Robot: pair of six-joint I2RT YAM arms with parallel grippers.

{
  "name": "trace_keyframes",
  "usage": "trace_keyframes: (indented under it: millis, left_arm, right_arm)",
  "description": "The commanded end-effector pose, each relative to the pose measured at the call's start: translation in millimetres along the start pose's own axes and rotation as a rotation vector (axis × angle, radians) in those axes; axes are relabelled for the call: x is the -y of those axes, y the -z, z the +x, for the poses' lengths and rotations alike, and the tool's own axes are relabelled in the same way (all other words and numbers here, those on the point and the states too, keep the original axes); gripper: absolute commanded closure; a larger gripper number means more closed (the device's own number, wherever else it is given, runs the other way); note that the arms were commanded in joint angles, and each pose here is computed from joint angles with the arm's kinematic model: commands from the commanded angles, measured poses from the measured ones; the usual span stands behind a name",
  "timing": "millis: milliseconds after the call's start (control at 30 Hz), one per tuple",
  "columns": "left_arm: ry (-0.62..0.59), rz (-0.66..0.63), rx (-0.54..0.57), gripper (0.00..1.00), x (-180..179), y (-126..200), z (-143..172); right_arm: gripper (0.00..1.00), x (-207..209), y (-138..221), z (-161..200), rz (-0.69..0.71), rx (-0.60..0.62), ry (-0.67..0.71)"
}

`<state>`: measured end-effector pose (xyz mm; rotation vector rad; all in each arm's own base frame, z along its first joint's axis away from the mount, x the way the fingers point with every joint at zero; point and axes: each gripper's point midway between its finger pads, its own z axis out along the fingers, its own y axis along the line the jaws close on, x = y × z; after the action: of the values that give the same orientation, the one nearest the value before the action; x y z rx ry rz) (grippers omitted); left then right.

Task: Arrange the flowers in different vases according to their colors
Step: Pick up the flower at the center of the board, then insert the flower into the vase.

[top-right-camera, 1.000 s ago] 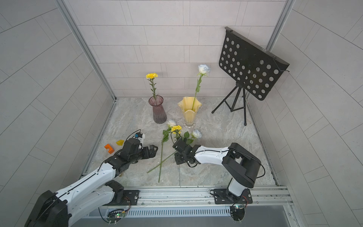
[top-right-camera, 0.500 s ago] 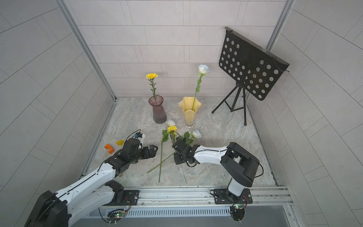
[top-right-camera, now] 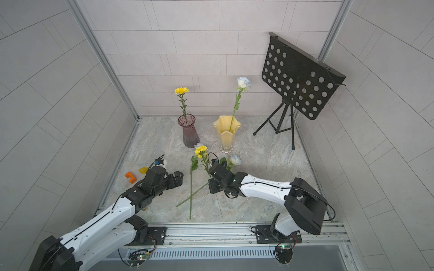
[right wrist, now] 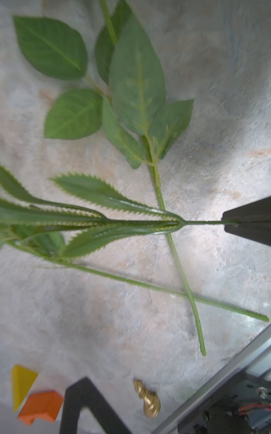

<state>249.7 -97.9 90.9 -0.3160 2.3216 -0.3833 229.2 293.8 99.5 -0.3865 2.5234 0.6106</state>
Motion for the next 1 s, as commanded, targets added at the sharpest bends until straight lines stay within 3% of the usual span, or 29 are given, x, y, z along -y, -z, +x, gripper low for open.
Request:
trace_keyframes:
  millis: [0,133,267,600,800,967]
  left_arm:
    - [0.104,-0.181,0.14,0.0,-35,19,-22]
    - [0.205,-0.247,0.269,0.0,-59,34,-30]
    - [0.222,-0.172,0.334,0.0,-57,41,-33]
    - [0.173,-0.01,0.428,0.0,-48,53,-31]
    - [0.152,-0.014,0.428,0.0,-50,51,-28]
    - [0.106,-0.008,0.382,0.0,-43,42,-25]
  right_arm:
    - [1.0,3,25,-15,0.028,0.074,0.037]
    - [1.0,1,52,-37,0.028,0.181,0.054]
    - [1.0,-5,75,-63,0.034,0.28,0.096]
    - [1.0,-38,161,-200,0.055,0.748,0.119]
    - [1.0,-52,175,-286,0.049,0.912,0.092]
    - [1.0,-55,166,-347,0.057,1.0,0.082]
